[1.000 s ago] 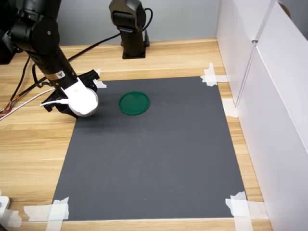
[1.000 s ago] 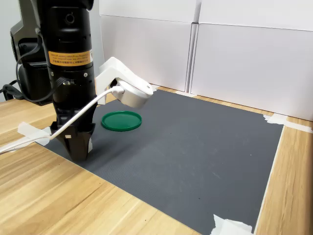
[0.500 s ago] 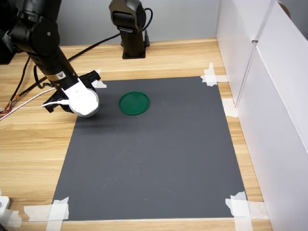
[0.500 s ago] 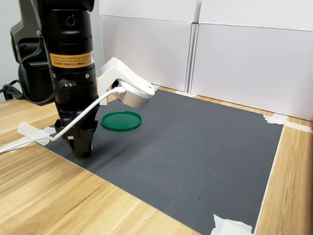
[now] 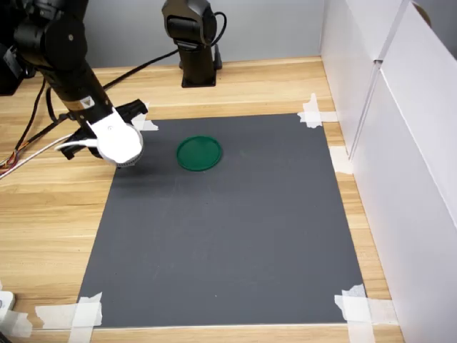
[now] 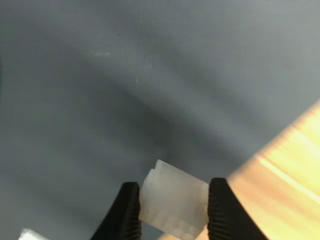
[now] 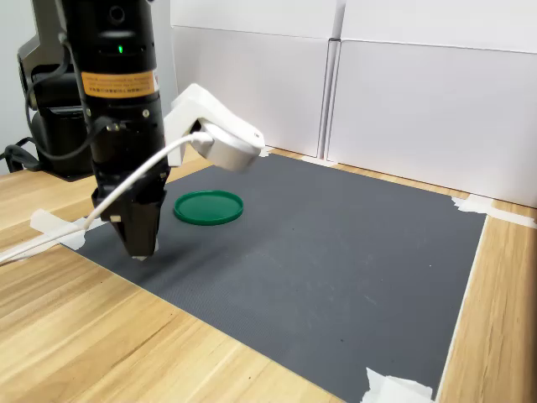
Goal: Grasp a white terminal and put it in the green lid.
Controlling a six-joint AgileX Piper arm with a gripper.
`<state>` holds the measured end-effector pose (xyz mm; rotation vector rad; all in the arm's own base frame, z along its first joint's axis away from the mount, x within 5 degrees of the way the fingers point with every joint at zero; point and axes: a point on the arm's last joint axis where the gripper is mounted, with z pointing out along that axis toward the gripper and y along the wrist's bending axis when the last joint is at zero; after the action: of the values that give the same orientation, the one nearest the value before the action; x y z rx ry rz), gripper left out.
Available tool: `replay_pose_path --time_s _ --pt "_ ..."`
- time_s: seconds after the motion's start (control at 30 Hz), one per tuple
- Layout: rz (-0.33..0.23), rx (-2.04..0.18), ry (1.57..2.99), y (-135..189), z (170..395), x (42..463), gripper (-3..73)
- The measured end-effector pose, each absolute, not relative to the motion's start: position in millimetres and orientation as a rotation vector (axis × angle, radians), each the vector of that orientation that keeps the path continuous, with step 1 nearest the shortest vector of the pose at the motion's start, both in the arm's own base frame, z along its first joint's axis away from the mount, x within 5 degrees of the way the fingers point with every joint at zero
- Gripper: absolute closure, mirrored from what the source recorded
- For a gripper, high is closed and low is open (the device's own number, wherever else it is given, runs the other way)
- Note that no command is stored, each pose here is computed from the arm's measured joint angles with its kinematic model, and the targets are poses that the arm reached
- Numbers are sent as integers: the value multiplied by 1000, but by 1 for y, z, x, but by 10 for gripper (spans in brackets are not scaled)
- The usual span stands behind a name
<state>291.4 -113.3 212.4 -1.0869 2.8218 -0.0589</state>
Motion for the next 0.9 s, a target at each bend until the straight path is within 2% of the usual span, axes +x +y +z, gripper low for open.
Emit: replay_pose_path --time_s 0.2,0.43,0.7,0.9 --pt "-60 -1137 2730 -99 245 279 363" --pt "-50 -1287 2653 -51 267 274 364" --pt "-1 -1431 2623 5 271 271 364" --pt "12 -1489 2595 28 270 270 364"
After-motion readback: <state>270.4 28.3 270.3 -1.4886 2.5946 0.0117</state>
